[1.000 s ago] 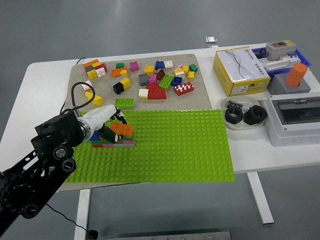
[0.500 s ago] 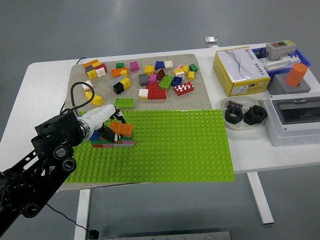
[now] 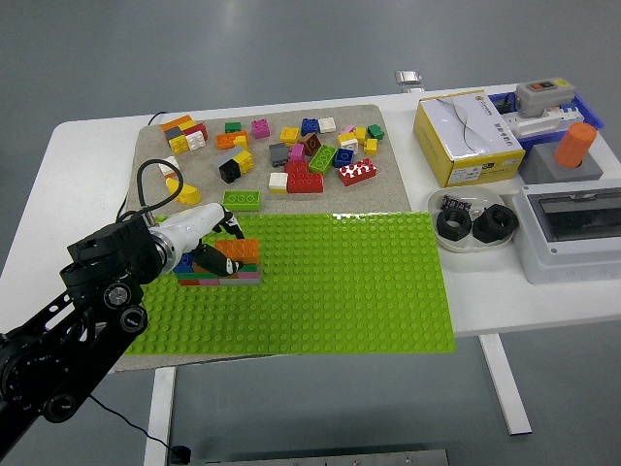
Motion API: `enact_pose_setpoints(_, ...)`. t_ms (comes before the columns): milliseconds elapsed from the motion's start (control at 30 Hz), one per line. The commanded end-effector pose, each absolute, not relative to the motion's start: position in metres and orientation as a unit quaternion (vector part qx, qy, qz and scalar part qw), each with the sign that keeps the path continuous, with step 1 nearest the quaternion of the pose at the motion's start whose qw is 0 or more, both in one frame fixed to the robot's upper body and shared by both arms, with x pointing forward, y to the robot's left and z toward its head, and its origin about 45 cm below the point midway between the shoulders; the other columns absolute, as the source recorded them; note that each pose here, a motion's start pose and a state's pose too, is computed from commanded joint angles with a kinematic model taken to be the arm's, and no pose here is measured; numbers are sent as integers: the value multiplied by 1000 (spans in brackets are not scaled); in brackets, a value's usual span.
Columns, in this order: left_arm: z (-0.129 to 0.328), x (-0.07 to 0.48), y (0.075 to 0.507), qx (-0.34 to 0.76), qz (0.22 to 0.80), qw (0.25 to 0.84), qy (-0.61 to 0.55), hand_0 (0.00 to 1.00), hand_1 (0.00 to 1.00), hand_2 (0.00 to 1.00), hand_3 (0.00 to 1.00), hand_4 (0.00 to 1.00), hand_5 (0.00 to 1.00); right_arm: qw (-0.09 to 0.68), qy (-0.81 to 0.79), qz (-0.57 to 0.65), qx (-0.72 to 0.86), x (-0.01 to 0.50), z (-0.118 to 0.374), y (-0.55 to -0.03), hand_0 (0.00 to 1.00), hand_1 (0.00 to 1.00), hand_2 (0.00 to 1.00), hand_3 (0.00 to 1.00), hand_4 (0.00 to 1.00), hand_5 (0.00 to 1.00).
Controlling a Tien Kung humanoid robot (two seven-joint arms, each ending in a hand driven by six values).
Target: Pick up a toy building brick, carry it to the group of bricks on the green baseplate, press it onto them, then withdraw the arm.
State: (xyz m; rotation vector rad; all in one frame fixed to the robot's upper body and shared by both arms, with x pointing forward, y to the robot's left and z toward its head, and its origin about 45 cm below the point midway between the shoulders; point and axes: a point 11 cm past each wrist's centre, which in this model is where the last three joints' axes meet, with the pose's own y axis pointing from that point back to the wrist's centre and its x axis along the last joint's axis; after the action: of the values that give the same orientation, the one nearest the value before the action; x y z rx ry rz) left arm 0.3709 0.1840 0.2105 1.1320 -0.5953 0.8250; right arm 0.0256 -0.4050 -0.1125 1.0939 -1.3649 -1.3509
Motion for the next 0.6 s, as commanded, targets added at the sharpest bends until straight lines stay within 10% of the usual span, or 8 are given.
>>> enact_pose_setpoints(600,211,371,185,516,368,725,-270,837,812,767,529,690,160,448,-553,-546,442,26,-112,-405,716,667,703,901,744,998)
